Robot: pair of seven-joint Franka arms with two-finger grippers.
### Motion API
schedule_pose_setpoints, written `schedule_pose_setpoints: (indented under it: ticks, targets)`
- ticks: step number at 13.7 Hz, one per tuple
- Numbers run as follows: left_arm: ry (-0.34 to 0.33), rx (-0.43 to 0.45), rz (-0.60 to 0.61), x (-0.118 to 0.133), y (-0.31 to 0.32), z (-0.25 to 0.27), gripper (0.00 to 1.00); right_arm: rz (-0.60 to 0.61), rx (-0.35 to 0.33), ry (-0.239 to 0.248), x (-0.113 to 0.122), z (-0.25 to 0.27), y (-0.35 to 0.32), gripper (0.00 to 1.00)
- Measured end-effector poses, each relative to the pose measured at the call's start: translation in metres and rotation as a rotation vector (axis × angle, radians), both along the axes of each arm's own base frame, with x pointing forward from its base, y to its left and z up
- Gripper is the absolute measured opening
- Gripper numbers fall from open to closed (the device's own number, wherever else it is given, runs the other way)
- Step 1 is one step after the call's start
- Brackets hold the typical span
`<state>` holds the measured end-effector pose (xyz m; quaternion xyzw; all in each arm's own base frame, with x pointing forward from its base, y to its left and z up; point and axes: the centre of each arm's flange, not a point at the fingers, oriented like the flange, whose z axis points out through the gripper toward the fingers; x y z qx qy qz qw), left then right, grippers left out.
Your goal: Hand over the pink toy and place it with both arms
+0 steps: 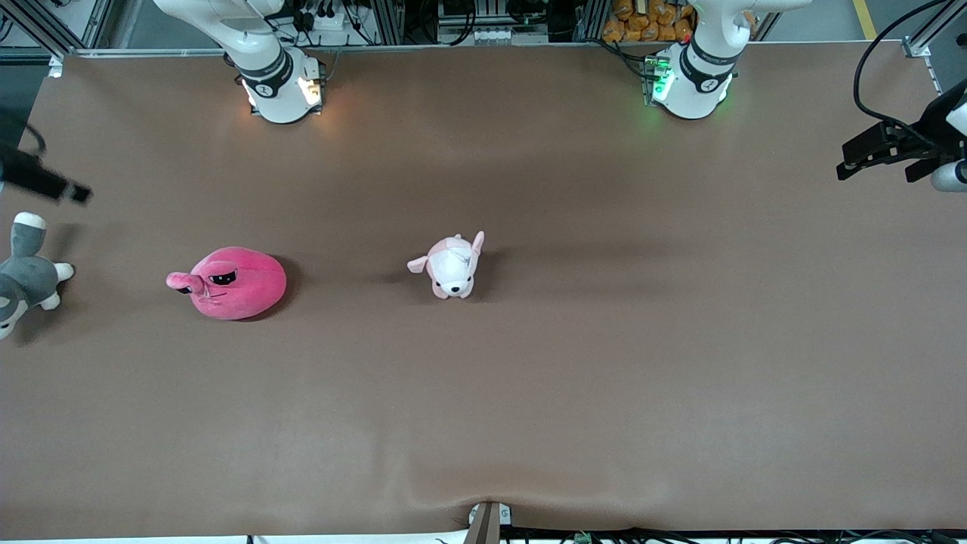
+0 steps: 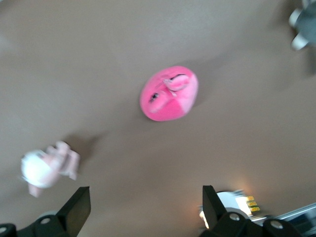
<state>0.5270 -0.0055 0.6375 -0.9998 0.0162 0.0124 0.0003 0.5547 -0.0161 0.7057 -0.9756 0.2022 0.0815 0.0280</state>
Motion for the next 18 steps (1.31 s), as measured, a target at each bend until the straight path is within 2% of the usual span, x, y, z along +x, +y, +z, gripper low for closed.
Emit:
schedule_pose_setpoints:
  ticks: [6,8,12,18]
  targets:
    - [-0.001,0.000,0.004,0.000,0.000,0.000,1.00,0.269,0.018,-0.066,-0.024,-0.048,-0.009,1.00]
    - [-0.001,0.000,0.008,0.000,-0.001,0.000,1.00,0.351,0.018,-0.091,-0.035,-0.045,-0.011,1.00]
    - [-0.001,0.000,0.011,0.000,-0.001,0.000,1.00,0.370,-0.043,-0.146,-0.039,-0.019,-0.021,1.00]
    - [-0.001,0.000,0.011,0.000,-0.001,0.000,1.00,0.364,-0.047,-0.147,-0.039,-0.019,-0.024,1.00]
